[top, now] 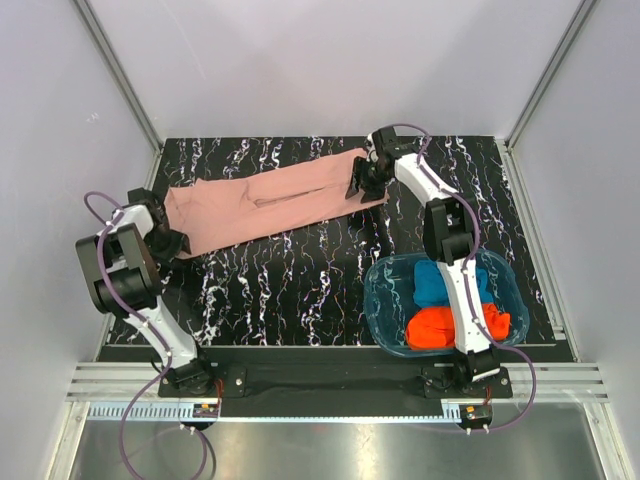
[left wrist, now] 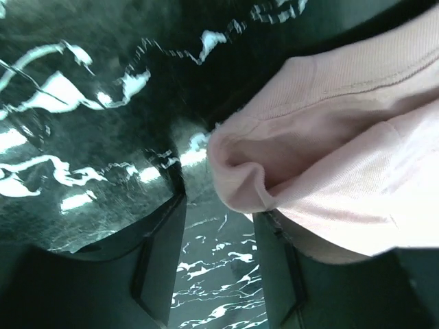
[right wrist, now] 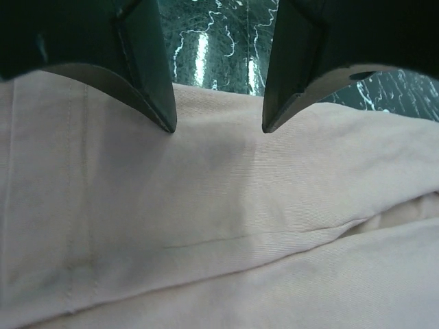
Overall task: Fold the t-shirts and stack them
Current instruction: Fold the tshirt
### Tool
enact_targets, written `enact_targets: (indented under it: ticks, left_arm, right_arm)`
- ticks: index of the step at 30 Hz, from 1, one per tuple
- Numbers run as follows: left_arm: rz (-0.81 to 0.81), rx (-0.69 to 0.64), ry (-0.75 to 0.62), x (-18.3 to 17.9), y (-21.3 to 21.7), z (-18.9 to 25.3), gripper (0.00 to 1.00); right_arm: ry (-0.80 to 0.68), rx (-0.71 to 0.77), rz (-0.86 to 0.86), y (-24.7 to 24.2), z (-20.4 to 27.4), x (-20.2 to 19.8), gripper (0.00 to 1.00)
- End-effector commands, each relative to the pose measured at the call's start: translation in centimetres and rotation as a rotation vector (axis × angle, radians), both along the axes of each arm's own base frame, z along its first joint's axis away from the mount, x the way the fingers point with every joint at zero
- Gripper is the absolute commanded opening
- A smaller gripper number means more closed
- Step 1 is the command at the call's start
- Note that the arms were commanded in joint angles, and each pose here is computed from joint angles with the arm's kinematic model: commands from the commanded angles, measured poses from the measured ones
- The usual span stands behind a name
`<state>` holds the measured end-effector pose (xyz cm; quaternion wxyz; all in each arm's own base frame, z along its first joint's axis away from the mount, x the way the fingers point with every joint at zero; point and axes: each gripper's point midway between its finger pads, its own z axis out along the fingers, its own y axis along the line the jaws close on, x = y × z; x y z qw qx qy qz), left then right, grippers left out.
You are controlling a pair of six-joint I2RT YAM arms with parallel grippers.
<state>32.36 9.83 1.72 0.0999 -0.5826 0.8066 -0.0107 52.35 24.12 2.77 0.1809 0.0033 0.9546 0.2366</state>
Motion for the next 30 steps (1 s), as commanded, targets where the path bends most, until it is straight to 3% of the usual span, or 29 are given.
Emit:
enact_targets:
  ticks: [1, 9, 19, 25, 30]
  left_arm:
    - [0.057, 0.004, 0.029, -0.5, 1.7, -0.5, 0.51]
    - [0.042, 0.059, 0.026, 0.3, 3.8, 0.7, 0.54]
    - [-0.001, 0.108, -0.04, 5.0, 6.3, 1.2, 0.59]
    - [-0.091, 0.146, -0.109, 8.5, 7.9, 3.0, 0.58]
    - [-0.216, 0.191, -0.251, 9.4, 6.3, 6.4, 0.57]
  right_arm:
    - [0.016, -0.032, -0.017, -0.6, -0.1, -0.8, 0.61]
    - [0.094, -0.03, -0.001, -0.4, -1.3, -3.6, 0.63]
    - [0.229, -0.052, 0.067, 2.8, -1.9, -12.2, 0.63]
    - [0.299, 0.094, 0.106, 7.5, 1.0, -17.5, 0.65]
    - [0.272, 0.178, 0.199, 10.2, 5.5, -19.2, 0.68]
